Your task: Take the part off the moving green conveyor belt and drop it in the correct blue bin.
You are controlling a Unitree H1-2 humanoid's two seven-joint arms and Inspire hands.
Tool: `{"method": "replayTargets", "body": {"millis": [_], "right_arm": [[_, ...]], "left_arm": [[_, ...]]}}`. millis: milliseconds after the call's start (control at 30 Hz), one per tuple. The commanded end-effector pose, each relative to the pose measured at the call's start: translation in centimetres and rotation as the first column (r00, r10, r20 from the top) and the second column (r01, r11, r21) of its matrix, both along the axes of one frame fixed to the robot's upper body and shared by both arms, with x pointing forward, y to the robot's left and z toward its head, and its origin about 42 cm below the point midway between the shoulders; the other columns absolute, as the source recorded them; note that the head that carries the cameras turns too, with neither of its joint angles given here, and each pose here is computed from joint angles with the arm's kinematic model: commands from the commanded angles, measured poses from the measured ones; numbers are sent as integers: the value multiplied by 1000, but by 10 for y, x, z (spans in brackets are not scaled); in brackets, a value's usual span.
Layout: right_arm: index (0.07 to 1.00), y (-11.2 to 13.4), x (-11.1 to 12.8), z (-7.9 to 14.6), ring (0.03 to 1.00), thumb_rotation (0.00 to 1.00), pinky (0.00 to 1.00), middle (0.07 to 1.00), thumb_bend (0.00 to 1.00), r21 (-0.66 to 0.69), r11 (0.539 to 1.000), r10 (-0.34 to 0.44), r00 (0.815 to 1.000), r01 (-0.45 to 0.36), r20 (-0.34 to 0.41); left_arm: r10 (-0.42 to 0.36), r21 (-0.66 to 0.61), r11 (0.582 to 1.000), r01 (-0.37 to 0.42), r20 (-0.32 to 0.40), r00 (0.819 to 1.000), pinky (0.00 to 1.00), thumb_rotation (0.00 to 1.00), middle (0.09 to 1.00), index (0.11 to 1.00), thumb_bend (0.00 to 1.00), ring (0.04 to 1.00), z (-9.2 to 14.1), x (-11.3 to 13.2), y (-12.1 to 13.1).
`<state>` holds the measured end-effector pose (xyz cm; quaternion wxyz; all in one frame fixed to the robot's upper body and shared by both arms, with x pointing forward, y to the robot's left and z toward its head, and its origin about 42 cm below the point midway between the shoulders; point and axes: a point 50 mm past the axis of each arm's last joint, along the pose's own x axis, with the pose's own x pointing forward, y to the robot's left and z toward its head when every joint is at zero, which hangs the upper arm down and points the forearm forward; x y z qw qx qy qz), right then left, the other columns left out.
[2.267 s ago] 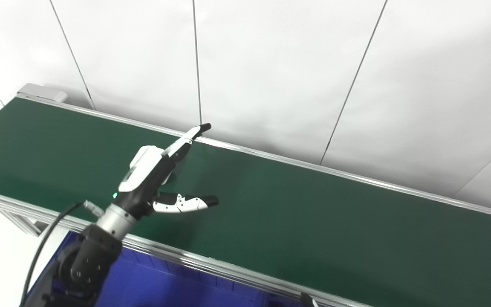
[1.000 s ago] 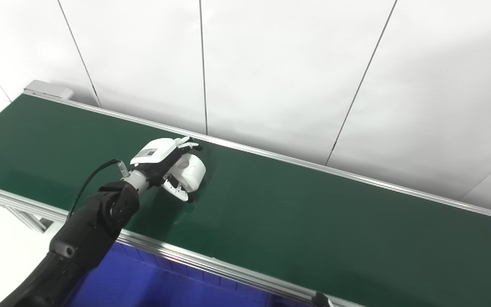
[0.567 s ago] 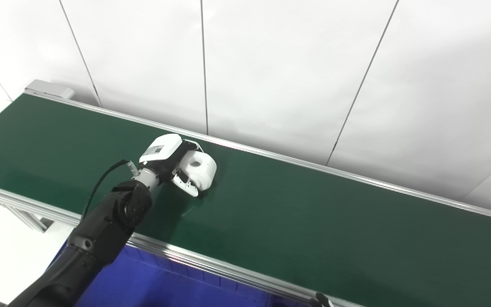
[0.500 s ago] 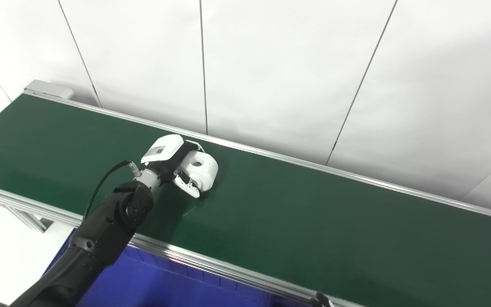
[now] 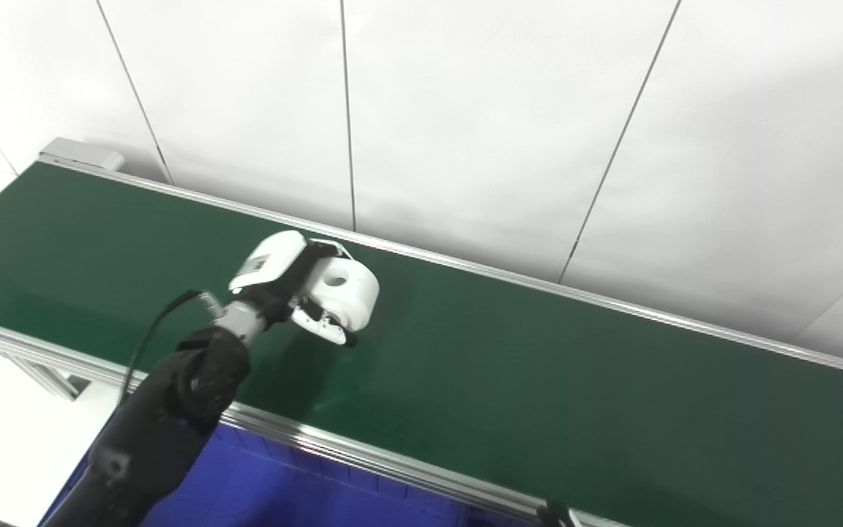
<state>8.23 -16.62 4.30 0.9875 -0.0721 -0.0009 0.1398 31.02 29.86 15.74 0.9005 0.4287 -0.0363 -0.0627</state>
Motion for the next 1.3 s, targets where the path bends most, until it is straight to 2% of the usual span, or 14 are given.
{"method": "replayTargets", "body": {"millis": [0,100,133,167,233,300,367,533,633,733,767,933,1000,1267], "right_arm": [[933,3,-2,15,890,731,839,902,710,48,999,-3,997,0,82],[945,1,-3,21,892,746,842,899,712,42,999,5,995,-10,100],[947,1,-3,23,892,740,844,899,708,44,999,5,994,-10,105],[949,1,-3,25,896,729,853,904,697,46,999,5,994,-10,108],[952,0,-4,27,898,724,859,906,691,49,999,2,993,-8,115],[956,1,-4,30,898,717,860,906,692,54,999,0,993,-6,121],[956,0,-4,33,902,722,870,904,704,56,998,-3,992,-4,126],[951,-1,-5,39,896,711,887,896,691,67,998,-15,990,6,137],[950,-2,-7,43,897,699,891,896,690,79,997,-31,990,20,140],[954,-4,-8,46,899,704,899,899,683,76,997,-35,989,24,145],[955,-5,-8,47,899,703,898,900,681,76,997,-35,989,24,146],[957,-10,-9,50,902,707,901,900,686,73,997,-27,989,17,143],[957,-12,-9,51,902,707,901,899,691,71,997,-25,989,15,144],[949,-16,-8,54,885,673,885,890,671,82,997,-26,989,14,145]], "left_arm": [[-24,-54,998,27,53,998,311,0,479,529,492,362,15,-12,-1],[-66,-100,992,74,83,994,324,0,489,529,492,367,15,-32,-3],[-82,-118,989,93,98,992,288,0,469,533,490,352,13,-41,-5],[-91,-130,986,105,109,990,271,0,444,526,494,407,12,-46,-7],[-104,-160,979,122,114,988,270,0,443,521,496,437,10,-59,-12],[-117,-196,971,137,114,987,302,0,470,507,498,446,9,-72,-17],[-120,-233,962,142,107,987,351,0,505,500,497,410,7,-84,-21],[-117,-323,936,139,88,989,441,0,502,482,499,458,-4,-121,-29],[-101,-353,928,117,64,993,452,0,504,473,499,465,-12,-144,-34],[-102,-366,924,108,36,994,344,0,516,476,498,428,-18,-163,-40],[-110,-369,922,113,30,993,351,0,525,477,496,410,-20,-168,-42],[-143,-406,906,121,-23,990,381,0,528,473,497,417,-33,-187,-53],[-155,-405,906,124,-45,987,422,0,521,469,498,444,-37,-192,-58],[-187,-338,929,151,-77,979,453,0,512,470,499,465,-63,-198,-63]]}}
